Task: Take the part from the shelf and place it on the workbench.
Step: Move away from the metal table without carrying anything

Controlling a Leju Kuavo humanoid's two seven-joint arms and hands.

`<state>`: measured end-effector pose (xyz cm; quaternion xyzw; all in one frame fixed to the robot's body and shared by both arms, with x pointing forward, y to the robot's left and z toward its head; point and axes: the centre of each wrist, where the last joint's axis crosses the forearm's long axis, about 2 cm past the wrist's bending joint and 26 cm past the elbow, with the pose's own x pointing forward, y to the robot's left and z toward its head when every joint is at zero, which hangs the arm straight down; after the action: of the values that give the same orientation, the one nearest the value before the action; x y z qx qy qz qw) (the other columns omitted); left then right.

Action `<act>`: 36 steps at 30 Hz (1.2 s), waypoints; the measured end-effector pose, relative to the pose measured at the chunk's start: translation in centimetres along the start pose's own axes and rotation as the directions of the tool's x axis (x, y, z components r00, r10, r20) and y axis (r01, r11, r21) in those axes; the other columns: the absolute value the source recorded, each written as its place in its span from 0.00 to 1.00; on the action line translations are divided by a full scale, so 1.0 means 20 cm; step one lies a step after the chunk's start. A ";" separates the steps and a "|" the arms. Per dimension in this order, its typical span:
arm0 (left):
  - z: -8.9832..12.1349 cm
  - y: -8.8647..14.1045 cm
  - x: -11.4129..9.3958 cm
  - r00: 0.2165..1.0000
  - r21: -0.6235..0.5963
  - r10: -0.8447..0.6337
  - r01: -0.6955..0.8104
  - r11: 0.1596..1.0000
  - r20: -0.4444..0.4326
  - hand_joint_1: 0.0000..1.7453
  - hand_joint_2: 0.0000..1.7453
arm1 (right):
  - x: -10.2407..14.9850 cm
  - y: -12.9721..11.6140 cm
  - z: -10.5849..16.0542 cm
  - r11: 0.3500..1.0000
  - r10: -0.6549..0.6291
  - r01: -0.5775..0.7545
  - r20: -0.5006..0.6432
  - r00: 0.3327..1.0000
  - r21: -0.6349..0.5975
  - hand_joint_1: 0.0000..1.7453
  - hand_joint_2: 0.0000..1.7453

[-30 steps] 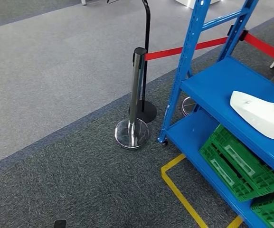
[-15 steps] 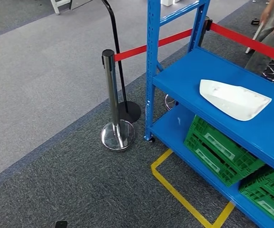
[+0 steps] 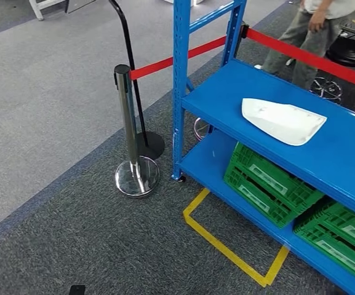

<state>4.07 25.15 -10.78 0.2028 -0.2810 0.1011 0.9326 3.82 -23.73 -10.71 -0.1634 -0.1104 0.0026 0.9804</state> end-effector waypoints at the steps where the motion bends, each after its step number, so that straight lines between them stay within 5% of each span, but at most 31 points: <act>1: 0.00 0.00 0.00 1.000 0.000 0.000 0.000 1.000 -0.001 0.00 1.00 | 0.00 0.00 0.00 1.000 0.001 -0.001 0.000 1.000 0.000 0.00 0.00; 26: 0.01 -0.02 0.01 1.000 -0.006 0.003 -0.003 1.000 -0.003 0.00 1.00 | -0.01 0.00 0.00 1.000 0.005 -0.004 -0.025 1.000 0.013 0.00 0.00; 30: 0.01 -0.02 0.00 1.000 -0.011 0.007 -0.007 1.000 -0.002 0.00 0.00 | 0.00 0.00 0.00 1.000 0.003 -0.002 -0.039 0.999 0.018 0.00 0.00; 36: 0.01 -0.02 0.00 1.000 -0.017 0.003 -0.003 1.000 -0.001 0.00 0.00 | 0.00 0.00 0.00 1.000 0.005 -0.002 -0.105 0.994 0.027 0.00 0.00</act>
<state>4.16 24.61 -10.74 0.1945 -0.2817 0.1004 0.9342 3.79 -23.84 -10.75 -0.1503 -0.0582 -0.0028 0.9869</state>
